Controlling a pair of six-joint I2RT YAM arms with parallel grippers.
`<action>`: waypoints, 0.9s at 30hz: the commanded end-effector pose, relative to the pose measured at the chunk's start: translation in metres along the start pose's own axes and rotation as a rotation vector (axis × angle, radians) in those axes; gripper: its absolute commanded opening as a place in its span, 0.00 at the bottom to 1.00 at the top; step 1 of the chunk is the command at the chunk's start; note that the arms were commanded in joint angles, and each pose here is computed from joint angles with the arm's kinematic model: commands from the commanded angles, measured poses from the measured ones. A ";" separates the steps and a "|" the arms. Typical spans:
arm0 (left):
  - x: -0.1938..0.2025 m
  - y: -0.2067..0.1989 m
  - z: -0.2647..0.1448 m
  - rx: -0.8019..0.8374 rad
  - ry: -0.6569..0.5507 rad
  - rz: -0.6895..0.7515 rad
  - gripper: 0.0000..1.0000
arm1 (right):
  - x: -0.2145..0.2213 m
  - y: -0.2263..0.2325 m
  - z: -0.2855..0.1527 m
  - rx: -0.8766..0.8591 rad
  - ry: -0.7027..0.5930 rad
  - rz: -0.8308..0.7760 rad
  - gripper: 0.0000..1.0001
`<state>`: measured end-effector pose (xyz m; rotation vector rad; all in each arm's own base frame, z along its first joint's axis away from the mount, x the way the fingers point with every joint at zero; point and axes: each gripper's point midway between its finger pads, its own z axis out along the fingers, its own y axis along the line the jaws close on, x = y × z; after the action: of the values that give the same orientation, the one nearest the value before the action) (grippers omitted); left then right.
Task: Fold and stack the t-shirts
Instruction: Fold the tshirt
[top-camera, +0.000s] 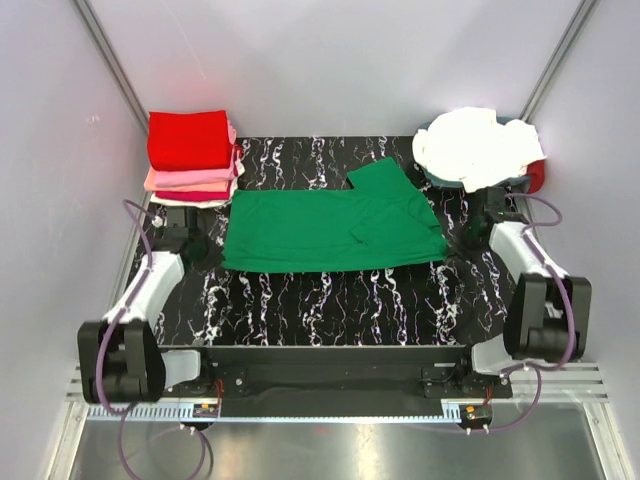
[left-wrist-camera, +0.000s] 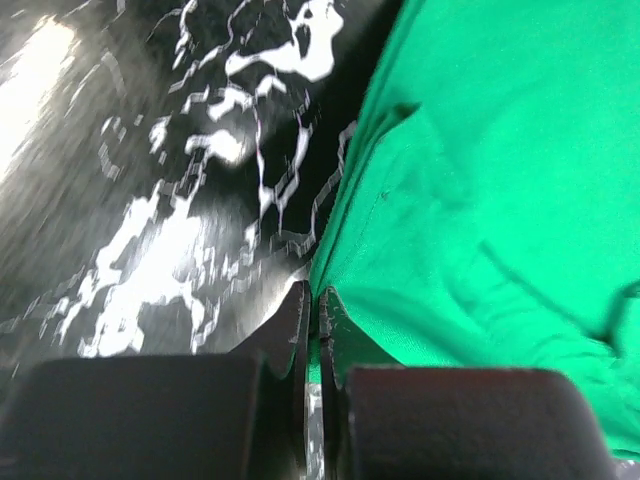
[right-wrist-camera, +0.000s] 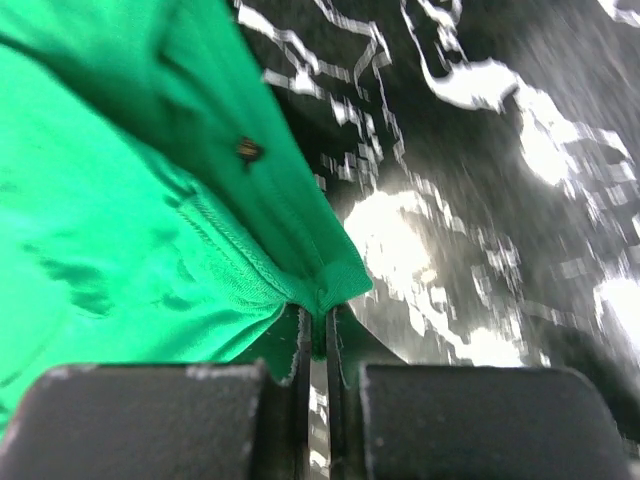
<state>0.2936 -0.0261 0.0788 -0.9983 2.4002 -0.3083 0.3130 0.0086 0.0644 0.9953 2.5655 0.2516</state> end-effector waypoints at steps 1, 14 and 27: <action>0.018 0.017 -0.029 -0.008 0.022 -0.031 0.00 | 0.012 -0.021 -0.026 0.065 -0.022 0.061 0.00; 0.086 0.063 -0.106 -0.001 0.105 -0.047 0.26 | 0.096 -0.049 -0.076 -0.011 0.066 0.220 0.18; 0.043 0.020 -0.166 0.218 -0.095 0.283 0.99 | 0.032 0.025 -0.143 -0.360 -0.168 0.014 1.00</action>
<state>0.1416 -0.0465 0.1625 -0.7519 2.3874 -0.4440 0.1930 0.0408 0.1748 1.0580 2.2483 0.5243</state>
